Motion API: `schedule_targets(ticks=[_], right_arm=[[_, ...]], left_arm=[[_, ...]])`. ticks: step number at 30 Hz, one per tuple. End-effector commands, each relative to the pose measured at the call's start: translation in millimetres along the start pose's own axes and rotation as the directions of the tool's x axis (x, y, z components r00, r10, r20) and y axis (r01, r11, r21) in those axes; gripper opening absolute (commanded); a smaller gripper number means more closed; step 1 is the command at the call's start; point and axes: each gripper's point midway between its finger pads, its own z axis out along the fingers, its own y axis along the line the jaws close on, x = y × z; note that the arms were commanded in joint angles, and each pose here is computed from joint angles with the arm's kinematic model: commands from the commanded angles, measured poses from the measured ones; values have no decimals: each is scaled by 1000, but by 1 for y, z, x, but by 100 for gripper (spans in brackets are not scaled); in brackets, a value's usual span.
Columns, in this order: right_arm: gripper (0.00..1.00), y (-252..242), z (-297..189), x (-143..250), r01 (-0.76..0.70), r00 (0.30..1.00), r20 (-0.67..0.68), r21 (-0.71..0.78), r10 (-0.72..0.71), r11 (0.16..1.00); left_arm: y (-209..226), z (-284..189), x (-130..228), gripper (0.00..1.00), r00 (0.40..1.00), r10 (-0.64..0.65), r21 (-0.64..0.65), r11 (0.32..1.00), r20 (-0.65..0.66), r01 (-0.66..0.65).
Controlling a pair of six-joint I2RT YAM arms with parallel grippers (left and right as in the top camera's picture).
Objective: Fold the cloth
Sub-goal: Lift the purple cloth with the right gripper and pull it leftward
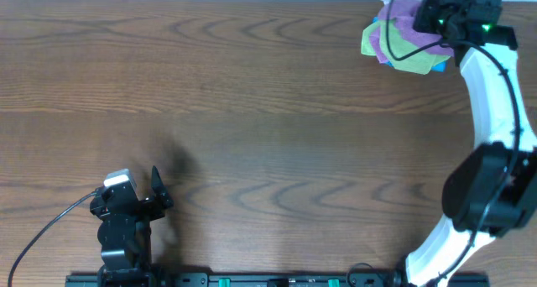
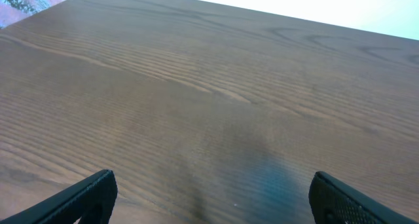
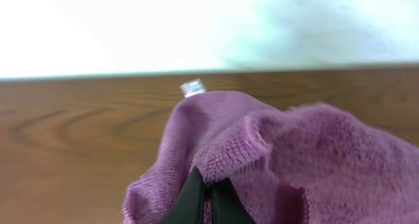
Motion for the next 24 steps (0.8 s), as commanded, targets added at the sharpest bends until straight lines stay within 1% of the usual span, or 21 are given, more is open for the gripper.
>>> schedule_targets(ticks=[1,8,11,18,24], right_arm=[[1,50,-24,-14,89,996,30,-77,-87,993],[1,134,-59,4,174,983,-14,-197,-181,965],[1,160,-76,17,200,975,-49,-233,-217,952],[1,194,-113,58,227,943,-169,-302,-286,926],[1,214,-145,107,256,873,-312,-364,-376,896]], left_arm=[[3,3,9,95,1000,16,-14,1000,-19,-17],[3,3,9,95,1000,16,-14,1000,-19,-16],[3,3,9,95,1000,16,-14,1000,-19,-16],[3,3,9,95,1000,16,-14,1000,-19,-17],[3,3,9,95,1000,16,-14,1000,-19,-16]])
